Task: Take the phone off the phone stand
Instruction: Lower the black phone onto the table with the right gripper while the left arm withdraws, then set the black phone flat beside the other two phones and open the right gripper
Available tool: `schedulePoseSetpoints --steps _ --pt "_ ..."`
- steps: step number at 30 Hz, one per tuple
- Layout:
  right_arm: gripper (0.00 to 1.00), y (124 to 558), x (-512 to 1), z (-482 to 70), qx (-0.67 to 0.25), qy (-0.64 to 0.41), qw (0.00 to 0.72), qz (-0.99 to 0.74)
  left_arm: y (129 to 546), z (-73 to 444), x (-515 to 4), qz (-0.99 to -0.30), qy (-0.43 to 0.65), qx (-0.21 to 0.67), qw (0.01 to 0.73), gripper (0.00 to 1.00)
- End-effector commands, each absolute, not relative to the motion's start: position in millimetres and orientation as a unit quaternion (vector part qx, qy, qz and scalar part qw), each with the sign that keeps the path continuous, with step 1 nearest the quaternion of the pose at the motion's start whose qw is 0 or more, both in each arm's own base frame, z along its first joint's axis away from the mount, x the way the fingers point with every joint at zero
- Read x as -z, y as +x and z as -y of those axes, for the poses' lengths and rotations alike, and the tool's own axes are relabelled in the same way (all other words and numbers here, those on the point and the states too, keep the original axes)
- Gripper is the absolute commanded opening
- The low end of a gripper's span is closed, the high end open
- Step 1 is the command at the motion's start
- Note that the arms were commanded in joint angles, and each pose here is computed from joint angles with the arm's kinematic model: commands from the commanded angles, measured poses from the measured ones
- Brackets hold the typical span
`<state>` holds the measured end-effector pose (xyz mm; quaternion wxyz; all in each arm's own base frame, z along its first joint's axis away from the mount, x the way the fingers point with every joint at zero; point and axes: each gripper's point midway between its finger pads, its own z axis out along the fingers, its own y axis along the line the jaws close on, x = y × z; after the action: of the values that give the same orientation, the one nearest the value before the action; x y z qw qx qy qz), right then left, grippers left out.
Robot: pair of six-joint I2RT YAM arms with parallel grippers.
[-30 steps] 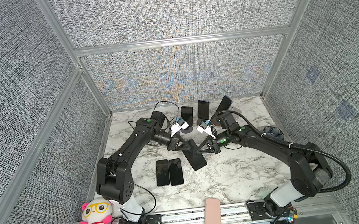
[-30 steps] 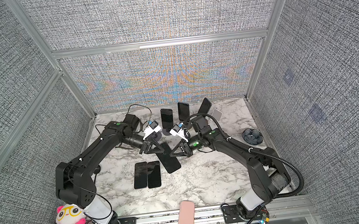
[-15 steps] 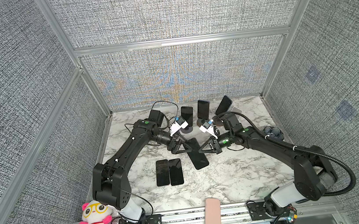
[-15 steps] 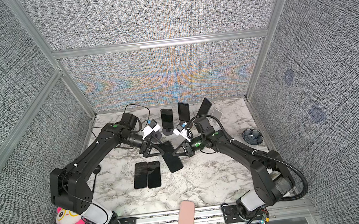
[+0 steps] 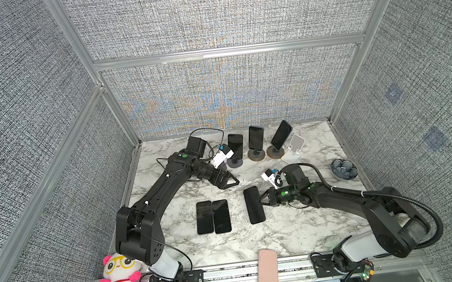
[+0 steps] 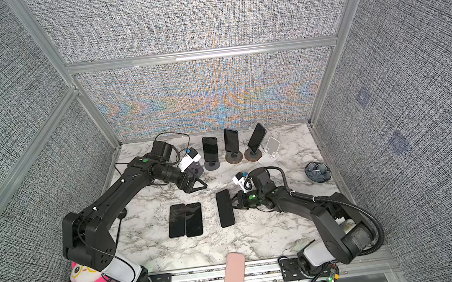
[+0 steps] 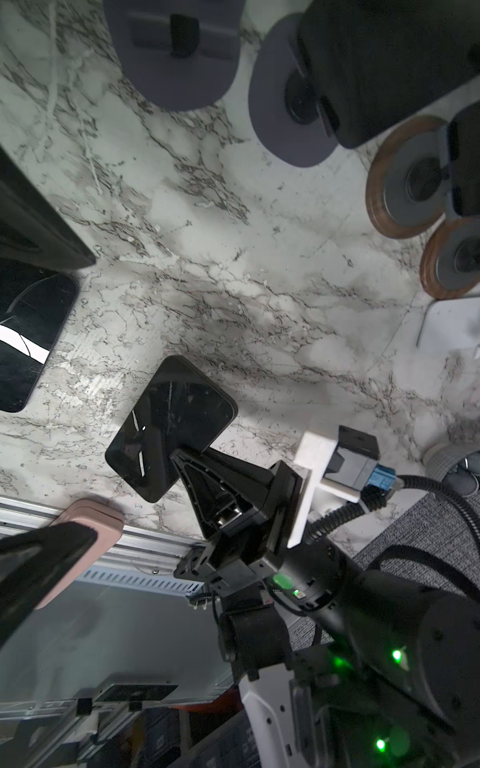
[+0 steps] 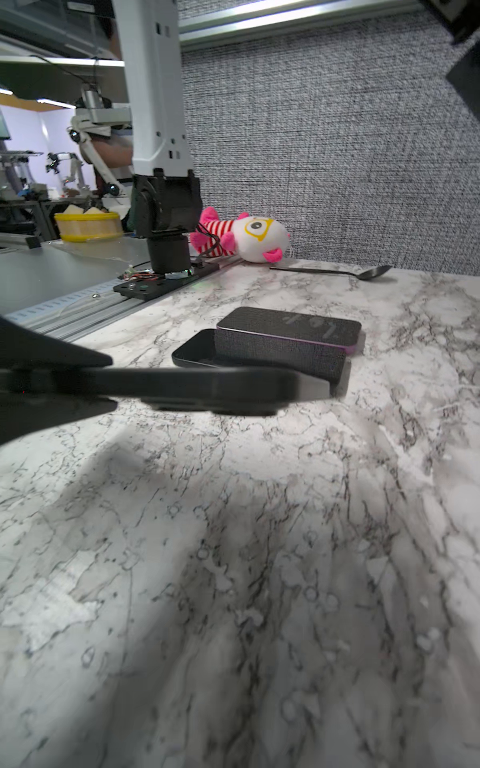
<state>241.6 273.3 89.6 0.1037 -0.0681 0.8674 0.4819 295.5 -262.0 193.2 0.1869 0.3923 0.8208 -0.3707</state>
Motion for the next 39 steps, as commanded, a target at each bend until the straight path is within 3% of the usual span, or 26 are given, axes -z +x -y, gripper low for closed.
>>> schedulePoseSetpoints --steps 1,10,39 --pt "0.0 255 -92 -288 -0.501 -0.021 0.115 -0.857 308 262 -197 -0.834 0.369 0.359 0.201 0.96" --pt "0.0 258 -72 -319 -0.511 -0.011 0.089 -0.855 327 251 -183 -0.877 0.318 0.309 0.188 0.94" --pt "0.0 250 -31 -334 -0.48 -0.003 0.049 -0.876 328 251 -186 -0.878 0.313 0.308 0.19 0.93"
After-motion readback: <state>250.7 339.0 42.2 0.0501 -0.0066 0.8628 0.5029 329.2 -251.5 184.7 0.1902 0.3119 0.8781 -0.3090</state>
